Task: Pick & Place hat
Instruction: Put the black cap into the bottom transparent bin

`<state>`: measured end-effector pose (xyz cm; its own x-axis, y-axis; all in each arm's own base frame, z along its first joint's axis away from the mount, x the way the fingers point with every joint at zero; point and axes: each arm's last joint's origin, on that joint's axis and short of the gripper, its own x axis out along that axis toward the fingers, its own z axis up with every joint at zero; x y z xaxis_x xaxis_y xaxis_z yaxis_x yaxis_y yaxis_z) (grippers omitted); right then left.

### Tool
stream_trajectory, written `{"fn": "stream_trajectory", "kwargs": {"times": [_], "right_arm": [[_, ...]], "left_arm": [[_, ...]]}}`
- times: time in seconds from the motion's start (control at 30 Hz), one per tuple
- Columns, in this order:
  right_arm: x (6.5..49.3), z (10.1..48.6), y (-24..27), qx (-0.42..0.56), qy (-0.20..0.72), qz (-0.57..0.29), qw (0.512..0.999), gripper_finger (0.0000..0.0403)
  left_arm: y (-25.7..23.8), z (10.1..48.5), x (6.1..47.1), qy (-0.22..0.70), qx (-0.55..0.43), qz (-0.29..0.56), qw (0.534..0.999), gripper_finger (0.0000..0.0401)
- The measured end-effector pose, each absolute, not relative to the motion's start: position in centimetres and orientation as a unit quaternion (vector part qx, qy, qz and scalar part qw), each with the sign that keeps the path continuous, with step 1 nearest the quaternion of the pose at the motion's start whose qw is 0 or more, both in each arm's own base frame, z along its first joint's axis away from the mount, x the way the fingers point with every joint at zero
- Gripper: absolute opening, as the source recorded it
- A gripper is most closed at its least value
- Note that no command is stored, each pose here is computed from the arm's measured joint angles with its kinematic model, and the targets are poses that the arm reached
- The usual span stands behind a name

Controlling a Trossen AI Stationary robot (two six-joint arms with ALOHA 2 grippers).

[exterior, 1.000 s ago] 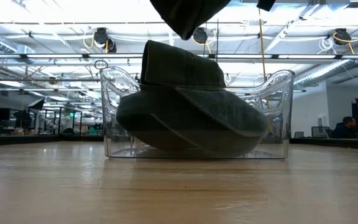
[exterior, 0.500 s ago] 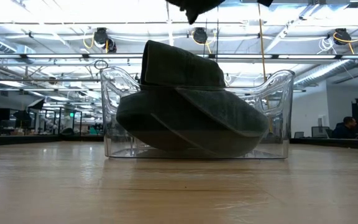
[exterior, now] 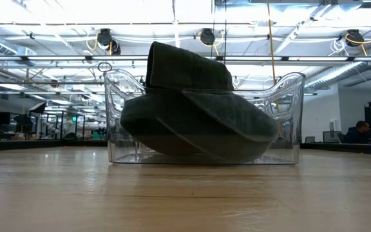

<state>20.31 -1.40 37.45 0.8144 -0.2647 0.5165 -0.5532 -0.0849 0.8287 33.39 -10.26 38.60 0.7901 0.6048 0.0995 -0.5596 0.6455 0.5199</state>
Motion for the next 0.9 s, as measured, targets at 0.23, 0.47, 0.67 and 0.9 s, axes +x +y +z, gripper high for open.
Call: {"fn": "stream_trajectory", "kwargs": {"times": [0.23,0.47,0.67,0.9], "right_arm": [[18.6,38.4,-3.1,0.680,-0.265,0.154,0.666,0.0001],[17.5,38.7,-4.0,0.630,-0.209,0.203,0.719,0.0000],[17.6,38.2,-4.0,0.630,-0.120,0.242,0.728,0.0000],[18.0,37.3,-3.9,0.624,-0.045,0.244,0.741,0.0000]], "left_arm": [[-10.3,40.8,31.0,-0.016,0.146,0.318,0.937,0.0291],[-9.1,43.7,27.1,-0.055,0.050,0.294,0.953,0.0292],[-7.7,46.1,23.3,-0.085,0.007,0.261,0.962,0.0292],[-6.0,48.4,19.1,-0.141,-0.092,0.217,0.961,0.0292]]}}
